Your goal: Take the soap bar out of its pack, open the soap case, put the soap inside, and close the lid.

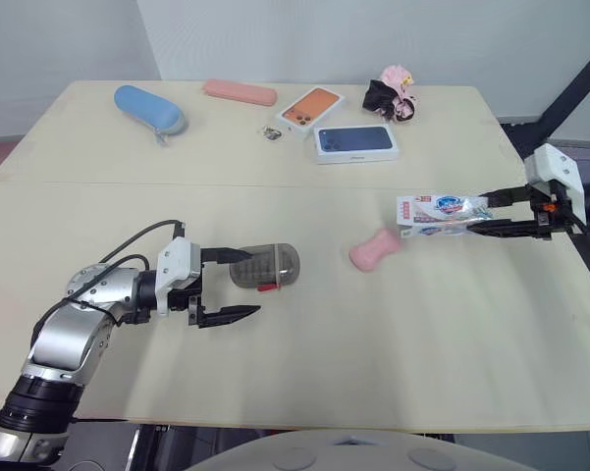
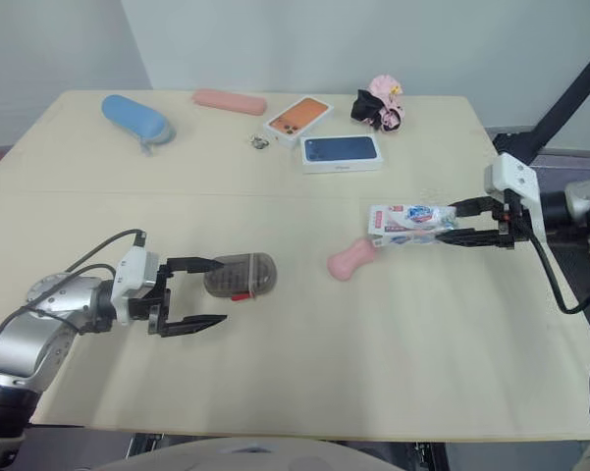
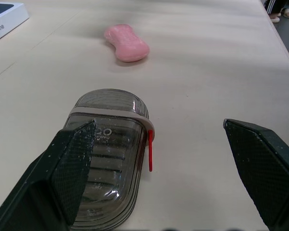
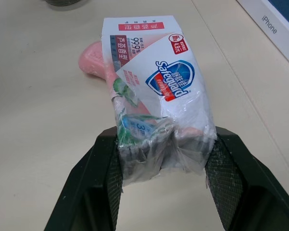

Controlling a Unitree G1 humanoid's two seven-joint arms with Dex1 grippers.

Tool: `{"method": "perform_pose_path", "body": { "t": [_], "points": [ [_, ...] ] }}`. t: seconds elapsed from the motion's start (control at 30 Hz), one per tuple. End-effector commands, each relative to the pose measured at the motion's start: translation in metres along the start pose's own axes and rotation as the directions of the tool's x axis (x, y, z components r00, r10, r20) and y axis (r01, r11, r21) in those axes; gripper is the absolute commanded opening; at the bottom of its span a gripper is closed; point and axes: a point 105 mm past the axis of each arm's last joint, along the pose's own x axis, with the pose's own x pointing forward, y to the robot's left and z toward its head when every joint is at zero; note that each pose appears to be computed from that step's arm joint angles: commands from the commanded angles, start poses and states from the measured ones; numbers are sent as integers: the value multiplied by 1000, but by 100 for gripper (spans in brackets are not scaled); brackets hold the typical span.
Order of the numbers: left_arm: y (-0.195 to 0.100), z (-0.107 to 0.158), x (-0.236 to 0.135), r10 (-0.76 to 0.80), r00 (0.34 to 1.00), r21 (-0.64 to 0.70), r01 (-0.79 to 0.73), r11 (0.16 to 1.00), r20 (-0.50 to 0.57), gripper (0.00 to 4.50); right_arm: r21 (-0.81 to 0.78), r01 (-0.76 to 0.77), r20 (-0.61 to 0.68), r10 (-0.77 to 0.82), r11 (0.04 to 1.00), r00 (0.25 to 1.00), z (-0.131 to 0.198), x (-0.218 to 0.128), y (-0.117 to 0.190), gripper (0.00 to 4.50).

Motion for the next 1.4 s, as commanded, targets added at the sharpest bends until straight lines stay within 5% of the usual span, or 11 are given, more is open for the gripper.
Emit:
{"method": "perform_pose_path", "body": {
  "t": [0.03,0.23,0.33,0.5,0.8,1.4],
  "points": [
    [1,3,-3,2,1000,24,-1,1000,-8,450,25,72,52,-73,997,996,-2,-12,-5,244],
    [0,5,-3,4,1000,26,-4,1000,-5,450,111,349,163,-364,930,917,-9,-4,-34,244],
    [0,5,-3,9,1000,30,-9,1000,-4,450,212,520,175,-555,828,813,-16,-2,-50,244],
    [1,6,-2,28,1000,34,-28,999,-1,450,350,705,79,-769,617,634,-33,12,-50,244],
    [0,9,-2,38,999,26,-39,999,24,450,430,828,-94,-894,361,439,-43,25,-39,244],
    [8,28,-3,70,991,-54,-65,996,114,450,474,833,-206,-883,286,421,-67,33,-24,244]
  ]
}}
